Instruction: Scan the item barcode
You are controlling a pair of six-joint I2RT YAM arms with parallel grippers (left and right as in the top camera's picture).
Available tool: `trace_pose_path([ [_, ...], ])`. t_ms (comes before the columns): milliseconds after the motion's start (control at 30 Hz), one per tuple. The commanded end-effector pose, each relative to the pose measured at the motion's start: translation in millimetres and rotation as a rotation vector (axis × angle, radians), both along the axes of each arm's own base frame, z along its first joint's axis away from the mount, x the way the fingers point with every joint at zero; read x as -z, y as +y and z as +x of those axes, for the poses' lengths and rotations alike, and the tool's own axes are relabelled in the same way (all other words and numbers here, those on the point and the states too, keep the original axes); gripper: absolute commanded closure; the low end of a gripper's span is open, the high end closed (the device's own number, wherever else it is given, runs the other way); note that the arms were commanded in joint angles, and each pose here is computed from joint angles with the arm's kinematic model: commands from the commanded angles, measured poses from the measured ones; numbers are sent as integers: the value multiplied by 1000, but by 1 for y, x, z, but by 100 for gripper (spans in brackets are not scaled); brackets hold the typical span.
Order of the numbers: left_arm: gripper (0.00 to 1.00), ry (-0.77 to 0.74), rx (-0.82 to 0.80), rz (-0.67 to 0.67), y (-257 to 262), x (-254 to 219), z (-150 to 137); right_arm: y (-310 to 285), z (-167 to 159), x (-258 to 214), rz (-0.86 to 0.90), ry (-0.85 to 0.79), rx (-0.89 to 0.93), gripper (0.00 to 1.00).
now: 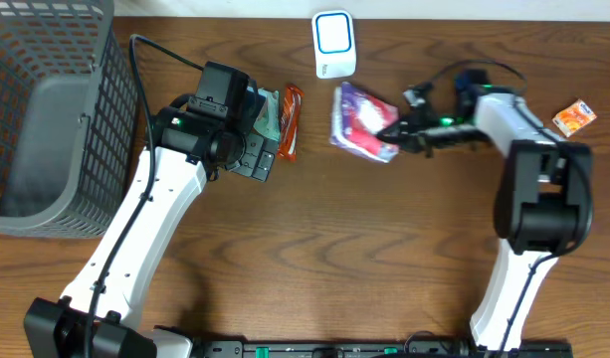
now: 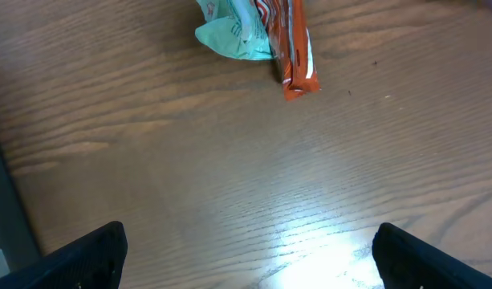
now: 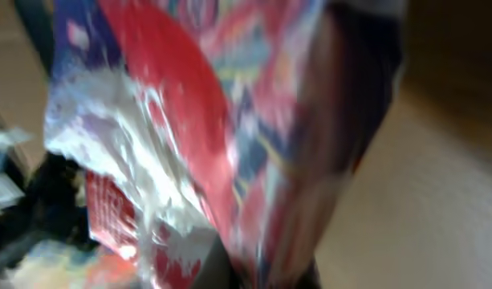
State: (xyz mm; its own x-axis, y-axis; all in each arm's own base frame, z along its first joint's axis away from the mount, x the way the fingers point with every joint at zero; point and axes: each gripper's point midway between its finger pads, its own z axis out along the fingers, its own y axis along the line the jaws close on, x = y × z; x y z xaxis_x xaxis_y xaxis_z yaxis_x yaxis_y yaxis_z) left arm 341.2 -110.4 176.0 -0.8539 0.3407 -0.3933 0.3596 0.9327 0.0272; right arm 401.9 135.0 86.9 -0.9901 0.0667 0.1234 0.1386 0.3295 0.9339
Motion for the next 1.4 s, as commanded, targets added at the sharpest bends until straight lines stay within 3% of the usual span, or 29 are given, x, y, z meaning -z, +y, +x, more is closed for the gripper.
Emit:
trace_pose_path([
  [0, 2, -3, -12, -12, 0, -3, 2, -11, -12, -8, 53, -240, -76, 99],
  [200, 2, -3, -12, -12, 0, -3, 2, -18, -46, -9, 27, -293, -198, 99],
  [700, 2, -3, -12, -12, 0, -3, 2, -26, -56, 9, -74, -281, -282, 99],
  [933, 2, -3, -12, -12, 0, -3, 2, -44, -56, 39, -243, -309, -374, 99],
  [1200, 2, -3, -12, -12, 0, -3, 2, -82, -42, 89, -650, -95, -322, 99],
  [1367, 2, -3, -12, -12, 0, -3, 2, -87, -34, 97, -737, -57, -273, 99],
])
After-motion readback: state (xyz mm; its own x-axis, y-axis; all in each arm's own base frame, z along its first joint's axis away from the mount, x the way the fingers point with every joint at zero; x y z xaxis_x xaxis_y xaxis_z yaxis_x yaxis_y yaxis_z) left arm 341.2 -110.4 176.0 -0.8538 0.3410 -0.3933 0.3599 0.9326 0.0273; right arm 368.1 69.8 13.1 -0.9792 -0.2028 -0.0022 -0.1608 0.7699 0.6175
